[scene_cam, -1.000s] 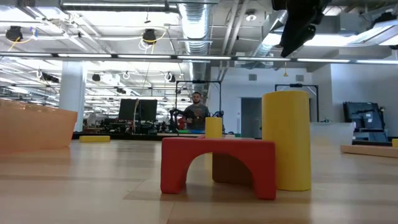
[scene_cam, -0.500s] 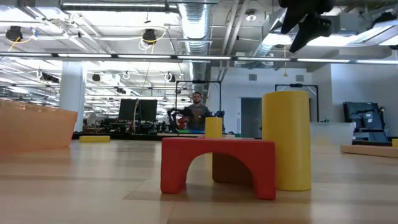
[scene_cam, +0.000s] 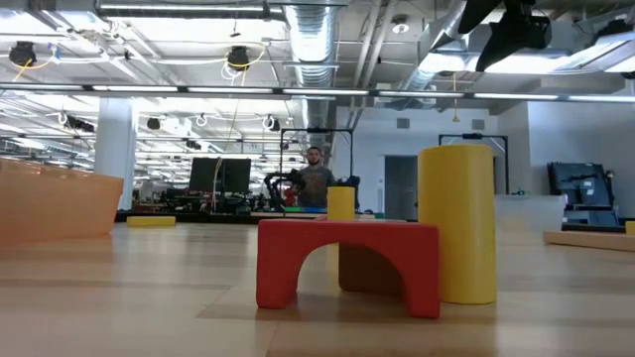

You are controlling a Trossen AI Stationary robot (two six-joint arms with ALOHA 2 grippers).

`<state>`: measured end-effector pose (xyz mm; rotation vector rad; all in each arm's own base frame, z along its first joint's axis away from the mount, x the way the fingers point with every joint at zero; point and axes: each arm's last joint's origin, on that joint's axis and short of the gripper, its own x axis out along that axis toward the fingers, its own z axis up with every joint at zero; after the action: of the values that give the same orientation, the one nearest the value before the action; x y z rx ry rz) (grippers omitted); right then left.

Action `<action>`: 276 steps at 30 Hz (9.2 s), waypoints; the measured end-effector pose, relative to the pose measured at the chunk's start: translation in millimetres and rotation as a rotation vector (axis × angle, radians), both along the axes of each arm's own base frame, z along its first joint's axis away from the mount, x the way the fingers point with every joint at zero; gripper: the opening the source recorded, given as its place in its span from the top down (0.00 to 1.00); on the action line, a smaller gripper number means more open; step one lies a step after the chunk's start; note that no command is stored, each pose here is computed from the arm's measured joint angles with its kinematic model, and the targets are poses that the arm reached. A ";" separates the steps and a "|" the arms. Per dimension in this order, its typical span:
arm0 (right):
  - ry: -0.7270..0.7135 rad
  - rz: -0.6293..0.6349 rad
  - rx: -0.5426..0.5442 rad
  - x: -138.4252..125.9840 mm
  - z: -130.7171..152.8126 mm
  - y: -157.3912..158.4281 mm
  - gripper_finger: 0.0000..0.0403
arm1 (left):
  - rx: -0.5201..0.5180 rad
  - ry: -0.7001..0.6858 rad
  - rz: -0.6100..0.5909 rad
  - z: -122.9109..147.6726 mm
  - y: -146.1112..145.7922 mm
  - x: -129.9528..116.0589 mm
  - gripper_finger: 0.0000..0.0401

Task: Sort & place blocks by color
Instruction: Put the brown block into the orange bin, then put the red block into the green bin

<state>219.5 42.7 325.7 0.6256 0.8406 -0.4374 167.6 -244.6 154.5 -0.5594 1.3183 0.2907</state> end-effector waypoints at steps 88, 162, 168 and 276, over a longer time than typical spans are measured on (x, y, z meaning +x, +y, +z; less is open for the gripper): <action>0.071 0.083 -0.148 -3.1 -2.8 -7.5 0.18 | 0.285 -0.094 -0.428 -21.8 46.6 41.2 0.26; 0.234 -0.035 -0.022 -18.1 -12.3 -6.6 0.18 | 0.227 -0.039 0.425 76.7 236.9 13.3 0.24; 0.475 -0.113 0.094 -33.4 -50.8 -13.6 0.18 | 0.197 -0.328 0.271 88.2 232.1 40.3 0.26; 0.406 -0.039 0.439 -15.3 -67.9 90.1 0.82 | 0.382 -0.624 0.099 115.1 196.8 35.0 0.28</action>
<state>204.2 132.7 257.8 0.9776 1.3317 -0.4245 202.6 -47.8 269.6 -0.3466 0.6111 0.3992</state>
